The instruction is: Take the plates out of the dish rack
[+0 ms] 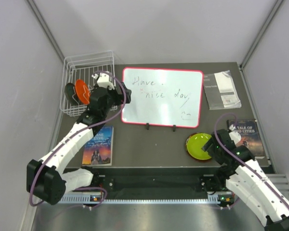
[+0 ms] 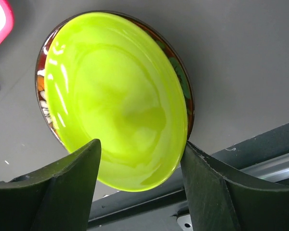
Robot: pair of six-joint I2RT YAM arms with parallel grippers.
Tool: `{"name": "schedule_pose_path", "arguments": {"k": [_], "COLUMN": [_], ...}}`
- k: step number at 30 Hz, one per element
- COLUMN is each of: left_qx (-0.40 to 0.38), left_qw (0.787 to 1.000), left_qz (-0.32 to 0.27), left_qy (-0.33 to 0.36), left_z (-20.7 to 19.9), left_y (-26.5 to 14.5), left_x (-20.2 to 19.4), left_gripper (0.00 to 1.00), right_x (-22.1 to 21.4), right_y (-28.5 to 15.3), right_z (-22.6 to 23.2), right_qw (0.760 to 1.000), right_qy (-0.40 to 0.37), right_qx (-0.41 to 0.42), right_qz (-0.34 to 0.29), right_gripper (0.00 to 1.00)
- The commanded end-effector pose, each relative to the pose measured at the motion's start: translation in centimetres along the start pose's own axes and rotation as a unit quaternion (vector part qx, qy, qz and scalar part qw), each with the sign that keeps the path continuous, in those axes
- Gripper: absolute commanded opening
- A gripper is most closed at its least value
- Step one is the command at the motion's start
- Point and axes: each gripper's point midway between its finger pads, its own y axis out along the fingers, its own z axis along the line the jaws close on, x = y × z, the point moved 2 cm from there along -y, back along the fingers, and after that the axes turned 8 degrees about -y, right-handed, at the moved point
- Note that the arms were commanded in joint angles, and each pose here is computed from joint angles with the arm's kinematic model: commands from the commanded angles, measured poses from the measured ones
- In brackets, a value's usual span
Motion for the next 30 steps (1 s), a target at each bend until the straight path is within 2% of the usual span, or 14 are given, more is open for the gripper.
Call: {"name": "schedule_pose_path", "arguments": {"k": [1, 18, 30], "left_qx": [0.011, 0.123, 0.147], "left_qw": [1.000, 0.991, 0.987], "left_qz": [-0.006, -0.038, -0.043], "left_qy": [-0.006, -0.037, -0.037], "left_z": [1.3, 9.3, 11.1], "left_y": [0.2, 2.3, 3.5], "left_x": [0.5, 4.0, 5.2], "left_gripper": [0.99, 0.99, 0.99], "right_x": [1.6, 4.7, 4.1], "right_y": [-1.0, -1.9, -2.1], "right_z": [1.3, 1.8, 1.6], "right_qw": [1.000, 0.997, 0.995], "right_qy": [-0.003, -0.060, -0.088], "right_qx": [0.016, -0.039, -0.047], "right_qz": [-0.021, -0.043, -0.016], "right_gripper": [0.66, 0.68, 0.69]}}
